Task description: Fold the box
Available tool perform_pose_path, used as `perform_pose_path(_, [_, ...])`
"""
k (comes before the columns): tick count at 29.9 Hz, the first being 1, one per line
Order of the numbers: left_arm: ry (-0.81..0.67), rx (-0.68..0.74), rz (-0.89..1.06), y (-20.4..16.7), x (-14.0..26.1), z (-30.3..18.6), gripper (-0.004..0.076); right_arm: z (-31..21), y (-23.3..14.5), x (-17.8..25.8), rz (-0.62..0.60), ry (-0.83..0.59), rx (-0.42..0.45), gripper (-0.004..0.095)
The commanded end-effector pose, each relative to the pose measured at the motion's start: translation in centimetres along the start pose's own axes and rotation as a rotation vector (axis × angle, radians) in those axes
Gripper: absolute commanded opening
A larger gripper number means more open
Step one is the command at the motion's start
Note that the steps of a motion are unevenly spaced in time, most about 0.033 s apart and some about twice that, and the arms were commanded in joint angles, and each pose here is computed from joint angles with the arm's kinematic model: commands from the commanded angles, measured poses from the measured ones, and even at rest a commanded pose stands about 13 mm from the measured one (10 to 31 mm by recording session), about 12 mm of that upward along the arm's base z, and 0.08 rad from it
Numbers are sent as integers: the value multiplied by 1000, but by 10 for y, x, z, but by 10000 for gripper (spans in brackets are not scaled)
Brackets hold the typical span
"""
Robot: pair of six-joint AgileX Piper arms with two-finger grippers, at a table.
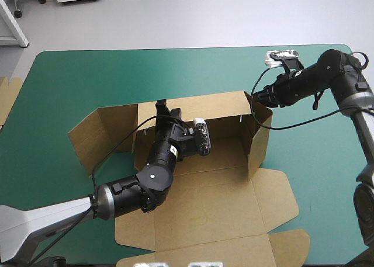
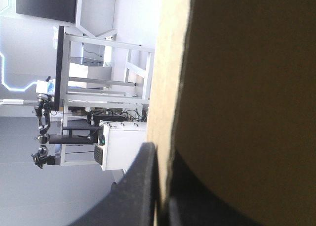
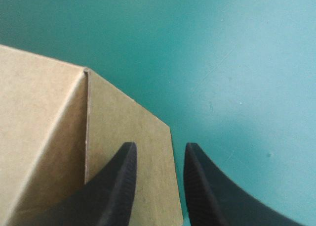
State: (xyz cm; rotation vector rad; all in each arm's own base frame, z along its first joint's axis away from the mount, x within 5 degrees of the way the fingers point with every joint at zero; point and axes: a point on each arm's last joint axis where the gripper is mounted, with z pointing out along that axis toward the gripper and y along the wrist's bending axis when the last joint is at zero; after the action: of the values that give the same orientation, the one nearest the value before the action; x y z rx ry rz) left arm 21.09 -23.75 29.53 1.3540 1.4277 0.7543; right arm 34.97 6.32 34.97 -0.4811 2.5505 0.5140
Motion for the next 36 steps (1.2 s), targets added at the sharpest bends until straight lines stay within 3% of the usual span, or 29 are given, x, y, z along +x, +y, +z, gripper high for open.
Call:
perform_pose_path(1, [-45, -59, -18, 12, -2, -9, -10, -20, 12, 3, -24, -86, -18, 304])
perform_pose_path(13, [-31, -86, 2, 14, 0, -9, -10, -28, 22, 34, -33, -74, -16, 300])
perform_pose_path(20, [-34, -88, -26, 14, 0, -9, -10, -45, 32, 48, -111, -127, -3, 300])
perform_pose_path(25, [-35, -89, -42, 14, 0, -9, -10, -44, 37, 53, -150, -83, -62, 321])
perform_pose_path(31, [-42, -95, -41, 15, -1, -9, -10, -44, 43, 49, -222, -137, -117, 498])
perform_pose_path(36, [-51, -96, -38, 15, -2, -9, -10, -45, 43, 49, -226, -140, -122, 508])
